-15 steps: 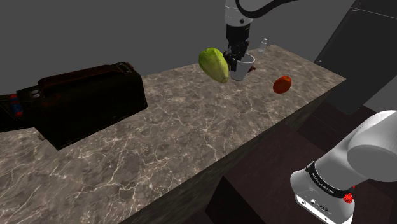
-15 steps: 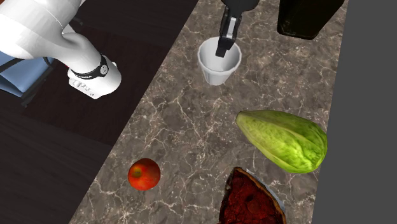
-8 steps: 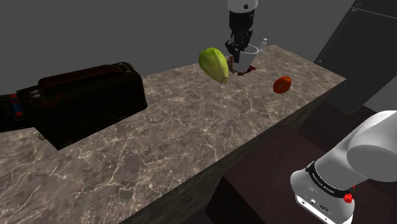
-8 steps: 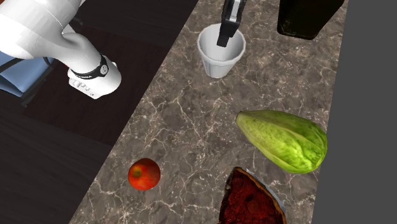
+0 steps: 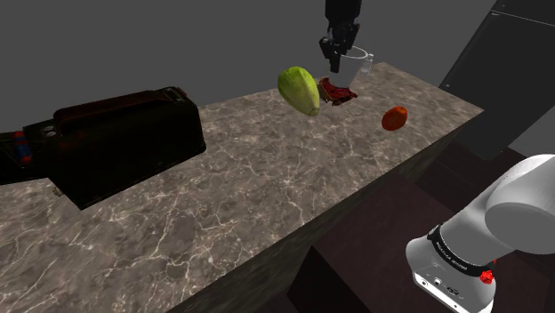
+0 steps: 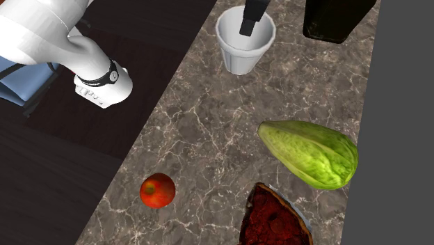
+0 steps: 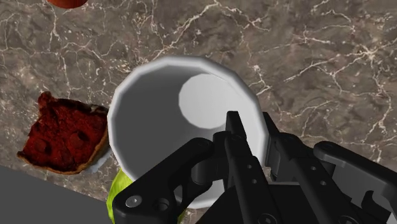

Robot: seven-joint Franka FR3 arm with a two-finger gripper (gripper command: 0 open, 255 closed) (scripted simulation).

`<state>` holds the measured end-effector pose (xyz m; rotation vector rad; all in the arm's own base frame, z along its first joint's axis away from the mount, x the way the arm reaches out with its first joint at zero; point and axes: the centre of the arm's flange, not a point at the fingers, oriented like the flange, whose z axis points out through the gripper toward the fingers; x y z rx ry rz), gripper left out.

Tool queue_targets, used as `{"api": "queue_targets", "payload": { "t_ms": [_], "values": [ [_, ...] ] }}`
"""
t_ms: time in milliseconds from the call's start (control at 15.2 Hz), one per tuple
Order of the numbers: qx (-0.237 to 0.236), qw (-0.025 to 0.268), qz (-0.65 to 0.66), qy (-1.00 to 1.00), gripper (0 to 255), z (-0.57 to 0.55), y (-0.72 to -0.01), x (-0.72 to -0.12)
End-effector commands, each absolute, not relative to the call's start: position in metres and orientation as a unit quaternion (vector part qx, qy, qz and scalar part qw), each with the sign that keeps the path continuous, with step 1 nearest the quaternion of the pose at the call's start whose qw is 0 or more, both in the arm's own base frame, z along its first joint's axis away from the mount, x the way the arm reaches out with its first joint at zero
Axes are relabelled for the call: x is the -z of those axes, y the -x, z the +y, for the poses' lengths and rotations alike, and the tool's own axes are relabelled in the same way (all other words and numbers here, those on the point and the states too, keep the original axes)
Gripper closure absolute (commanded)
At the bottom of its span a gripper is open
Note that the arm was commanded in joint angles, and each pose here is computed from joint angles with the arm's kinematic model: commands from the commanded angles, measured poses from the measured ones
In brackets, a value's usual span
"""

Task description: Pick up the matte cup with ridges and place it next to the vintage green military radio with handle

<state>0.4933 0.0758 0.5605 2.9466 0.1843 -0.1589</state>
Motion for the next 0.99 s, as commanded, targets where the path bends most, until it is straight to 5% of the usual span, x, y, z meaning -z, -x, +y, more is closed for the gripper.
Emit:
{"api": "queue_targets", "payload": {
  "t_ms": [0,924],
  "values": [
    [0.054,0.092,0.062,-0.992,255,0.077,-0.492,-0.571],
    [0.054,0.092,0.062,-0.992,255,0.151,-0.521,-0.613]
  ]
}}
